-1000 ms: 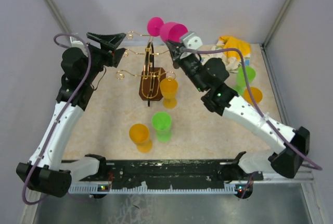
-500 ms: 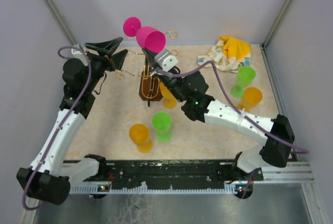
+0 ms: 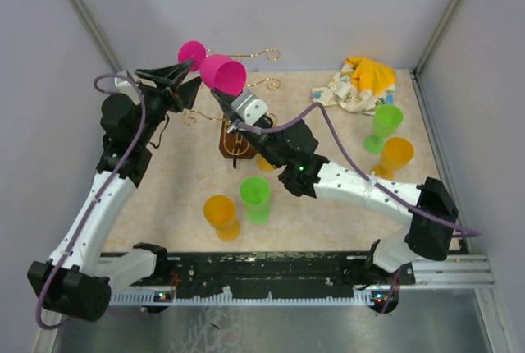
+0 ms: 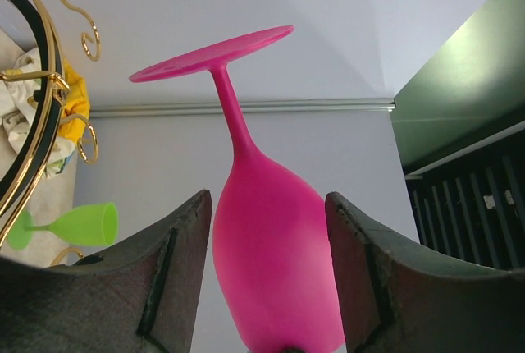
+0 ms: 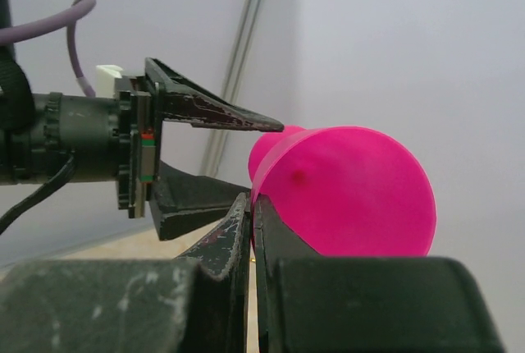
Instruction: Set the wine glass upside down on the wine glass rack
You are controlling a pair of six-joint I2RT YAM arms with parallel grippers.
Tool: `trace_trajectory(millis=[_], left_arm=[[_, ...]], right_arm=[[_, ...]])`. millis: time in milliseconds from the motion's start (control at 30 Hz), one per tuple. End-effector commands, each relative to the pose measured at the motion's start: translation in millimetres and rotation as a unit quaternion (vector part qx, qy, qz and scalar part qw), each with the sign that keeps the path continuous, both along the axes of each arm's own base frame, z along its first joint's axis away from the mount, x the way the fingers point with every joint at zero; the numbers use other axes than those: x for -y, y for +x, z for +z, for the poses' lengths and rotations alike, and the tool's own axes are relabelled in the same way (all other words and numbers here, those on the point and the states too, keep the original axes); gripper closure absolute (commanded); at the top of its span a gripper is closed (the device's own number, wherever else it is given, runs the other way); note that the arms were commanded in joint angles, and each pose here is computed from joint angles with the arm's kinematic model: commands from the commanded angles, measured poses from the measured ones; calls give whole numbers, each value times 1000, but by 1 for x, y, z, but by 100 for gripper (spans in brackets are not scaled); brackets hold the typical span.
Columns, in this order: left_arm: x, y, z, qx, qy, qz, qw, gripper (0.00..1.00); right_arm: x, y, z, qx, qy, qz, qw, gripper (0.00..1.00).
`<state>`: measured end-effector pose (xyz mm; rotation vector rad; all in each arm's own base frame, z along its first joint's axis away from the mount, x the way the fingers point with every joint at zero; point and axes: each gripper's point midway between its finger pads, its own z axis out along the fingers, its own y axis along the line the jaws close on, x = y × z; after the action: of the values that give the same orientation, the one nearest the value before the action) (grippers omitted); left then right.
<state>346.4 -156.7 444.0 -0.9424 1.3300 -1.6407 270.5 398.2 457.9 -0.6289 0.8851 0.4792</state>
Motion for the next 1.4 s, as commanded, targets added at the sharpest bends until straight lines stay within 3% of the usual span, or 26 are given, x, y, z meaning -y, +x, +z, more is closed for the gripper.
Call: trace_trajectory(millis=[0, 267, 500, 833, 1067, 1200, 1367], left_arm=[[2, 2, -1, 6, -5, -3, 1000, 37], [0, 5, -5, 3, -4, 7, 1000, 39], [-1, 6, -2, 11, -1, 8, 1000, 47], [3, 9, -5, 19, 1, 0, 1000, 66], [3, 9, -4, 31, 12, 4, 999, 75], [0, 7, 3, 60, 31, 17, 998, 92], [-4, 7, 15, 108, 81, 41, 990, 99]], right_arm=[[4, -26, 33, 26, 46, 36, 998, 100], [-6, -34, 25, 23, 33, 48, 998, 100], [-12, -41, 17, 26, 13, 60, 998, 100], [-14, -41, 9, 23, -4, 60, 998, 100], [-13, -42, 3, 23, -11, 56, 998, 94], [-8, -41, -2, 20, -15, 48, 999, 89], [4, -38, -7, 15, -15, 27, 999, 85]])
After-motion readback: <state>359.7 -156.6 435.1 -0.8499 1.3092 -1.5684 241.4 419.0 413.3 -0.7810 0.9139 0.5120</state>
